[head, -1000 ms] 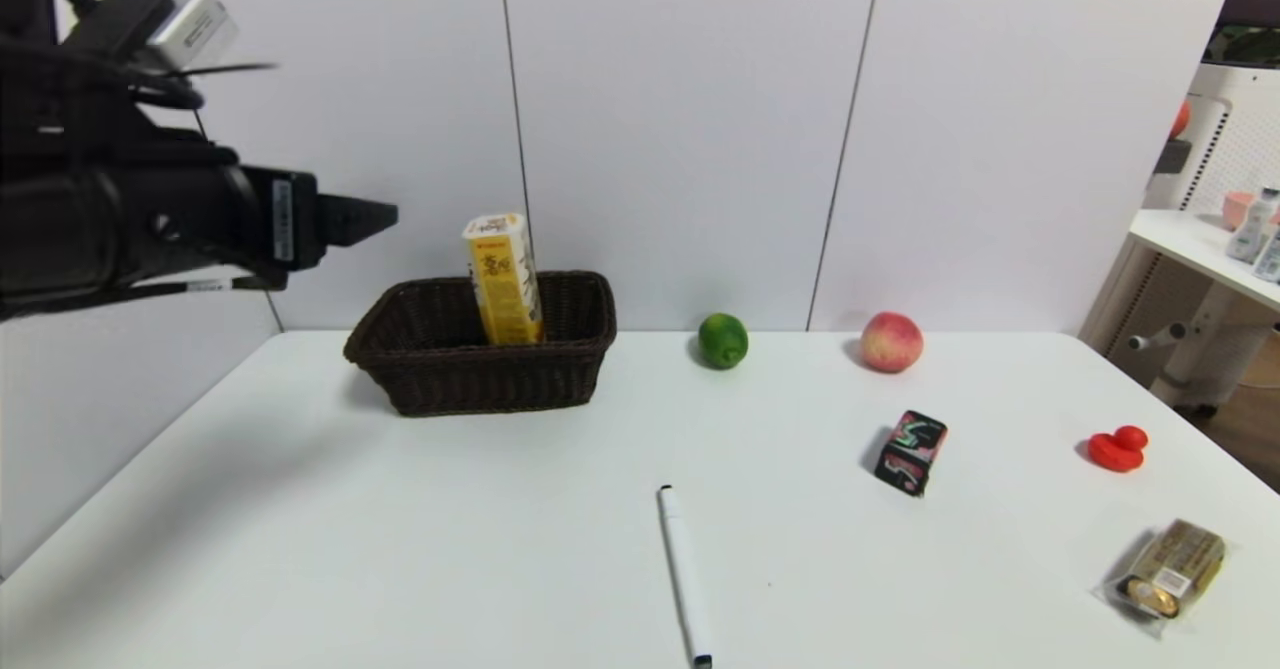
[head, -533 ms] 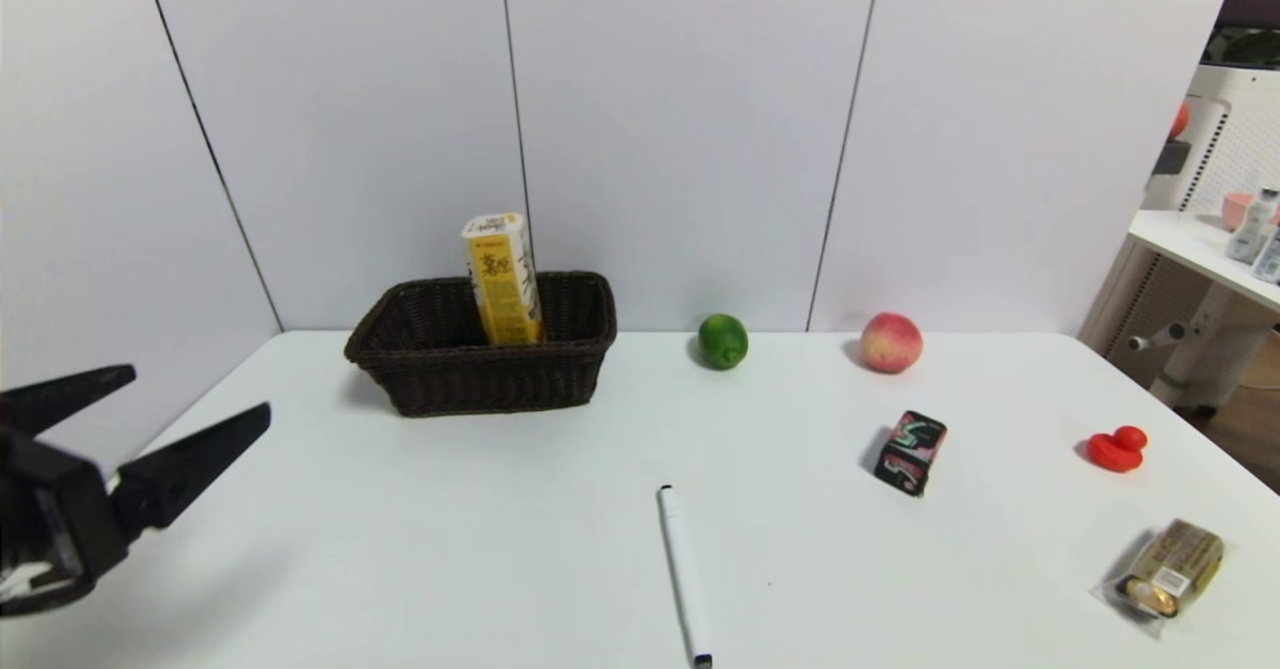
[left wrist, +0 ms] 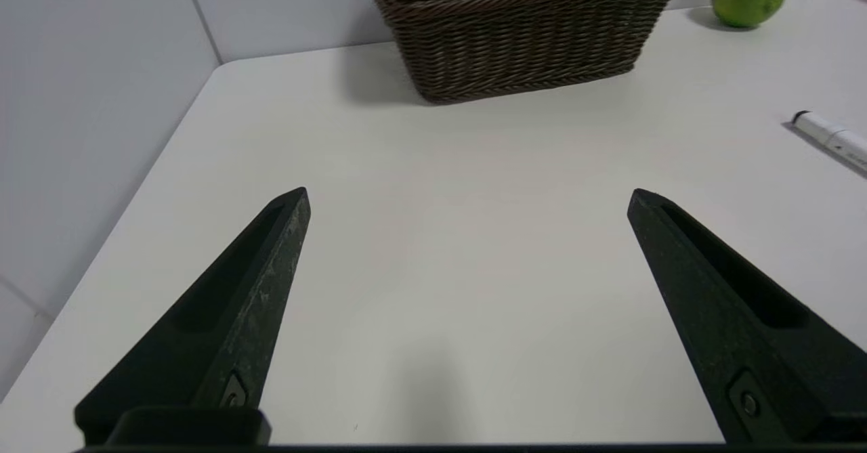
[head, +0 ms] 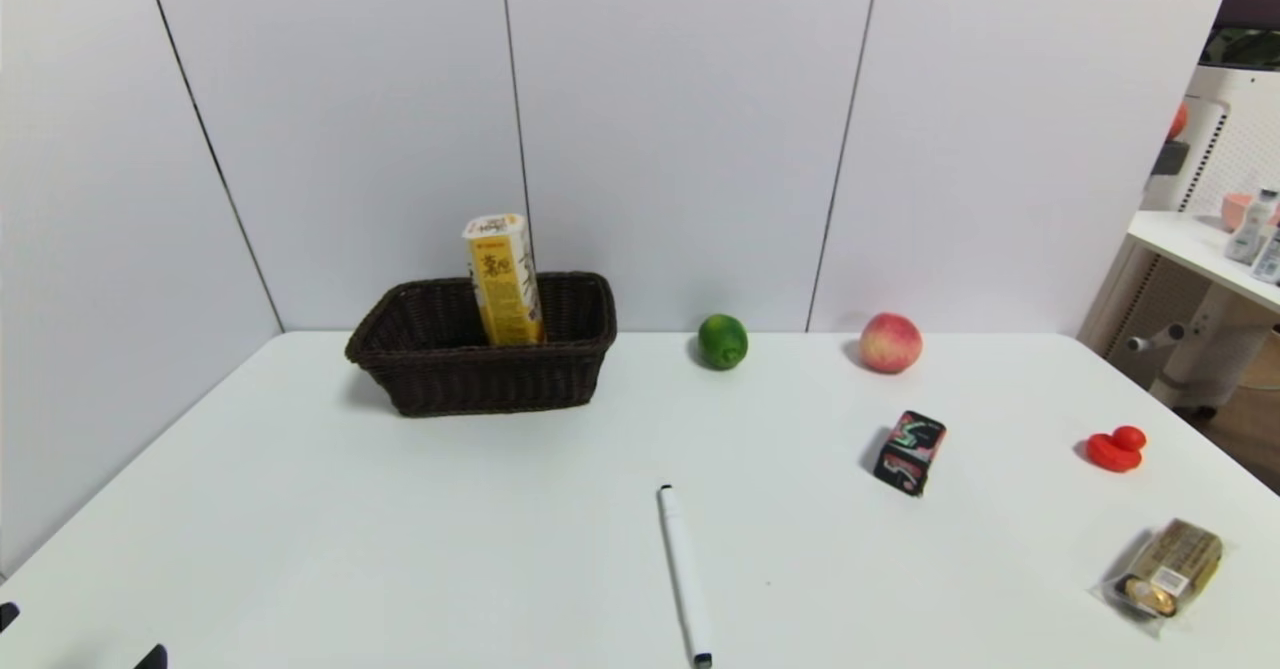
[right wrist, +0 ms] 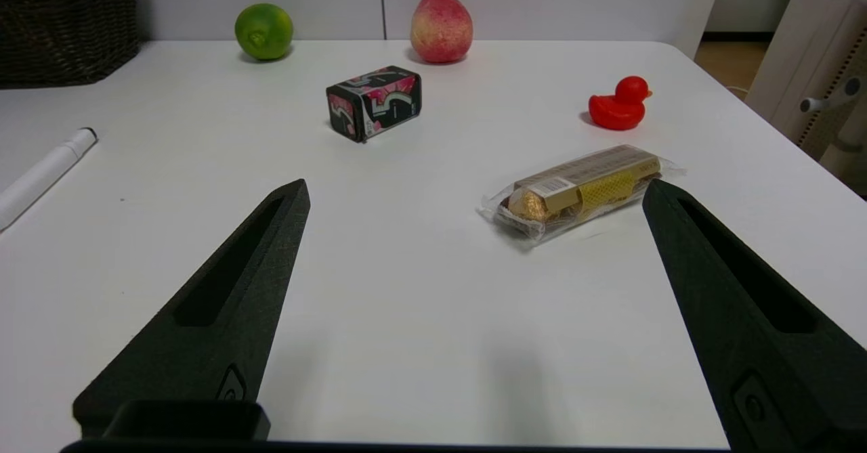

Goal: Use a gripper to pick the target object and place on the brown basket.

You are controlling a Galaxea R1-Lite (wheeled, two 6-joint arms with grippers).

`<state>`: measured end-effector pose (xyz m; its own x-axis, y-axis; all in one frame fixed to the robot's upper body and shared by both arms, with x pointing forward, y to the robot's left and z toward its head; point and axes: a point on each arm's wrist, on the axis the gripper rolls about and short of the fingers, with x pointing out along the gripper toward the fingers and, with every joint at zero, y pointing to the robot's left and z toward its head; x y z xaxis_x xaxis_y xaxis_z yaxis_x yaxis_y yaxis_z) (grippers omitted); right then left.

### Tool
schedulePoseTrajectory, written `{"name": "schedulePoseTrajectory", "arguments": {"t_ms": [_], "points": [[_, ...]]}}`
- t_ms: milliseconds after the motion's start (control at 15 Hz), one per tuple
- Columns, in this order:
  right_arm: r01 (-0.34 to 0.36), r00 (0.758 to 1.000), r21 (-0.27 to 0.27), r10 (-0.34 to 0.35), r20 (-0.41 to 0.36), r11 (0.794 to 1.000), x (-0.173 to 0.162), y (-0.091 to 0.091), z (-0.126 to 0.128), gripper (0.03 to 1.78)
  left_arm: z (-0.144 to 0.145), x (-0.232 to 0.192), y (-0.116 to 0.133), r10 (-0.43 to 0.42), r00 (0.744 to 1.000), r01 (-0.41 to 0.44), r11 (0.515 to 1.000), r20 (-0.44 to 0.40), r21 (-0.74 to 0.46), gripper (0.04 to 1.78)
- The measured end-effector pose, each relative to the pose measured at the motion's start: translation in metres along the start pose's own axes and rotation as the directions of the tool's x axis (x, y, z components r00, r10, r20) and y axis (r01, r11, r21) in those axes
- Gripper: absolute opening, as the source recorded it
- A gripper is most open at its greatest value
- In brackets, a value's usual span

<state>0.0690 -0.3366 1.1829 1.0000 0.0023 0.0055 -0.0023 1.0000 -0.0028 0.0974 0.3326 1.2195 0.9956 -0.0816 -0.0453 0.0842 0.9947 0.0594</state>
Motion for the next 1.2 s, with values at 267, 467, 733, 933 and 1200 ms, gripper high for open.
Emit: {"name": "schedulePoseTrajectory", "arguments": {"t_ms": [267, 467, 733, 933, 1200], "points": [[0.0, 1.0, 0.0, 0.0, 0.0, 1.0, 0.0, 0.0, 0.0, 1.7, -0.033, -0.021, -0.003, 0.043, 0.999, -0.042, 0.999, -0.011, 0.032, 1.69], [0.0, 1.0, 0.0, 0.0, 0.0, 1.0, 0.0, 0.0, 0.0, 1.7, -0.037, -0.025, -0.004, 0.069, 0.997, -0.068, 0.997, 0.021, -0.042, 1.69], [0.0, 1.0, 0.0, 0.0, 0.0, 1.0, 0.0, 0.0, 0.0, 1.7, -0.038, -0.027, -0.004, 0.083, 0.996, -0.08, 0.995, 0.04, -0.064, 1.69], [0.0, 1.0, 0.001, 0.0, 0.0, 1.0, 0.0, 0.0, 0.0, 1.7, -0.038, -0.027, -0.004, 0.083, 0.996, -0.08, 0.995, 0.042, -0.064, 1.69], [0.0, 1.0, 0.0, 0.0, -0.001, 1.0, 0.0, 0.0, 0.0, 1.7, -0.038, -0.027, -0.004, 0.083, 0.996, -0.08, 0.995, 0.042, -0.065, 1.69]]}}
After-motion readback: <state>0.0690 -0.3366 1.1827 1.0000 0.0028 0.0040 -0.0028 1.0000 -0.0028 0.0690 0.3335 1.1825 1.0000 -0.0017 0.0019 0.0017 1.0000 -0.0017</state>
